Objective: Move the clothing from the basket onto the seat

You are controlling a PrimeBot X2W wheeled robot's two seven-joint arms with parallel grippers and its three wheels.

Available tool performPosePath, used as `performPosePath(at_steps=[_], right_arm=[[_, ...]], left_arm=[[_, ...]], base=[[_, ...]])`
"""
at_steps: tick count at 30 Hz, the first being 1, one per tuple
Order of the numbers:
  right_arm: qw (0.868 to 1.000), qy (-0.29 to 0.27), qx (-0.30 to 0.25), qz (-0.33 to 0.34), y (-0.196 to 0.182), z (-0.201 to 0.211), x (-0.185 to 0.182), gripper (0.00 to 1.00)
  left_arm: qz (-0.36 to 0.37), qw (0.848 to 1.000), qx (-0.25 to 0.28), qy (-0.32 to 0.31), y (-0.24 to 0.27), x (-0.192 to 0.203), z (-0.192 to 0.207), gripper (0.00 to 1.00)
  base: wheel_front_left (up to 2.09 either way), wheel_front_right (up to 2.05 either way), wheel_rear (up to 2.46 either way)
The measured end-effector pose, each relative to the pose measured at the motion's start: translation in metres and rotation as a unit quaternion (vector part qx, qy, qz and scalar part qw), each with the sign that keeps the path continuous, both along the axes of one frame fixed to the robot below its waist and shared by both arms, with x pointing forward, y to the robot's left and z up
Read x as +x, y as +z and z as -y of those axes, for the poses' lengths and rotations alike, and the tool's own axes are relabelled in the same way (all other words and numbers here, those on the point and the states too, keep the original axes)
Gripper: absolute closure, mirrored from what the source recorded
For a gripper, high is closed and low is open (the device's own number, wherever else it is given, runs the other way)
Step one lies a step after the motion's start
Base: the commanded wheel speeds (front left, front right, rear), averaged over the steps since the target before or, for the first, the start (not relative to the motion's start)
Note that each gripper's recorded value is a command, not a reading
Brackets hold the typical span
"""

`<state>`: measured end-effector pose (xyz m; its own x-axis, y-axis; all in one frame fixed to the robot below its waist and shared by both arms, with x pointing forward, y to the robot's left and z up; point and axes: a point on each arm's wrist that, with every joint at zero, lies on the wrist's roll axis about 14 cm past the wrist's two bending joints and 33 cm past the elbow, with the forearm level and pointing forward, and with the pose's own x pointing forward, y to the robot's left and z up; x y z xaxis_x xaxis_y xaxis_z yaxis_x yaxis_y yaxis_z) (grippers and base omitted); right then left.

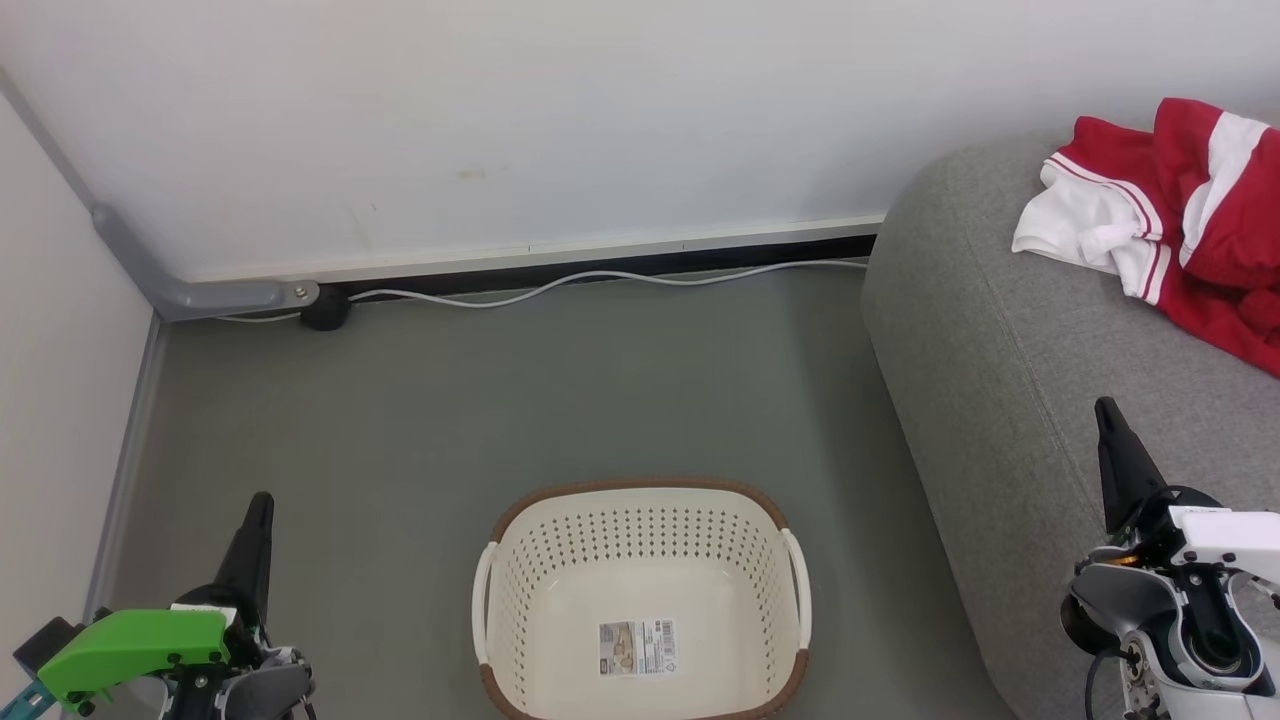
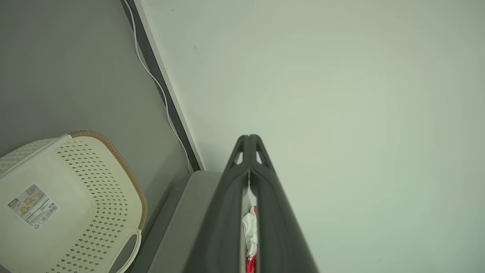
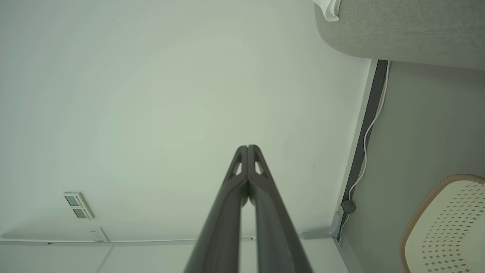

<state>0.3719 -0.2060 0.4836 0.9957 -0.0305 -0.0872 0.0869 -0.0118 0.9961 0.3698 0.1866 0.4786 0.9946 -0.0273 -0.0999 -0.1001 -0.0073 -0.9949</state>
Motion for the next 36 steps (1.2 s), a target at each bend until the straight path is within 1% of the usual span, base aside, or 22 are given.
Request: performPosePath(at_steps=[36], right_arm=[[1.0,0.0,0.0,0.0,0.0,0.0001,0.0,1.0]], left_arm=[[0.006,1.0,-0.001,0.0,0.0043,0.0037,0.0001,1.0]], base=[[0.0,0.0,0.0]])
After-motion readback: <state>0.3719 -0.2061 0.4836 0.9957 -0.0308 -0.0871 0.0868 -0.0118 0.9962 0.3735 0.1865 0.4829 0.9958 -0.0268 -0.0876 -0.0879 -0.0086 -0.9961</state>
